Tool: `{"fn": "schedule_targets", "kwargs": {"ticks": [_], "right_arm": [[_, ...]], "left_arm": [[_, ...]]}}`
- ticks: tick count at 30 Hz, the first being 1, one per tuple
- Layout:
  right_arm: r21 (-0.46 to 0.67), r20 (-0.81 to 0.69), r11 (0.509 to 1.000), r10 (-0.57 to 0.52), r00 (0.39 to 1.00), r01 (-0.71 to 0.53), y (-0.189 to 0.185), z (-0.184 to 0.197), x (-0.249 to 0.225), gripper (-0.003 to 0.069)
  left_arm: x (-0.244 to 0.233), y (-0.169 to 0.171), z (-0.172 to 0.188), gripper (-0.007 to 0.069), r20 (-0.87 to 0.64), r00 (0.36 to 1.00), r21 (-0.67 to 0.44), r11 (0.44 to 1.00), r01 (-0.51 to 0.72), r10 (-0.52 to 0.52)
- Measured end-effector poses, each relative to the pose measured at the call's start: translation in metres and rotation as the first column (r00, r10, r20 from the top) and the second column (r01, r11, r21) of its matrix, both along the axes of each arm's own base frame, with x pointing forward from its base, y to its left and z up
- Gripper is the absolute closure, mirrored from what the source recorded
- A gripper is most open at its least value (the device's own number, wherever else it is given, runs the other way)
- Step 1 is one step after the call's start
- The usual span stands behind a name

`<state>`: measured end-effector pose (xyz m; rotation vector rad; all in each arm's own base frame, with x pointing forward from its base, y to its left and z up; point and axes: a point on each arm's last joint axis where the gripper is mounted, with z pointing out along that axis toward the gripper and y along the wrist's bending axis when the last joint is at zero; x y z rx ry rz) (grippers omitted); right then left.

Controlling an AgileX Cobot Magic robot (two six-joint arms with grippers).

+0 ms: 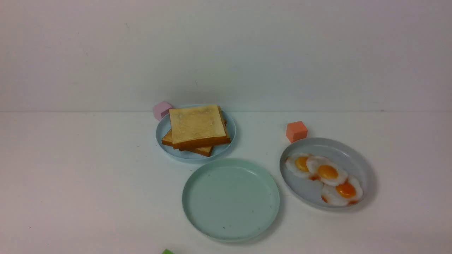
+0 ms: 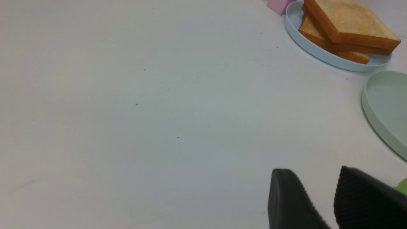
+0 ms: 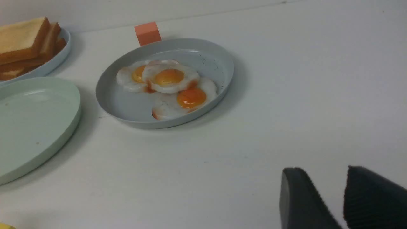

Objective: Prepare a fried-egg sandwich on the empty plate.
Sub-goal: Use the left arm to grab a slice of bread

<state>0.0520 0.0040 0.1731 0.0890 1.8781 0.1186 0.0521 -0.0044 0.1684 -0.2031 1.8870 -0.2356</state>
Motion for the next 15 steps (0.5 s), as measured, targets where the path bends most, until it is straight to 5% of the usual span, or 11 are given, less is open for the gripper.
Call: {"fn": "schedule_targets", "kwargs": {"ticks": [15], "right_arm": [[-0.001,0.0,1.0,0.0,1.0,0.0,0.0,0.0,0.0,0.0418]], "left_arm": [[0.0014,-0.0007,0.0048,0.0388,0.05,0.999,-0.067,0.998,-0.01,0.013]]}}
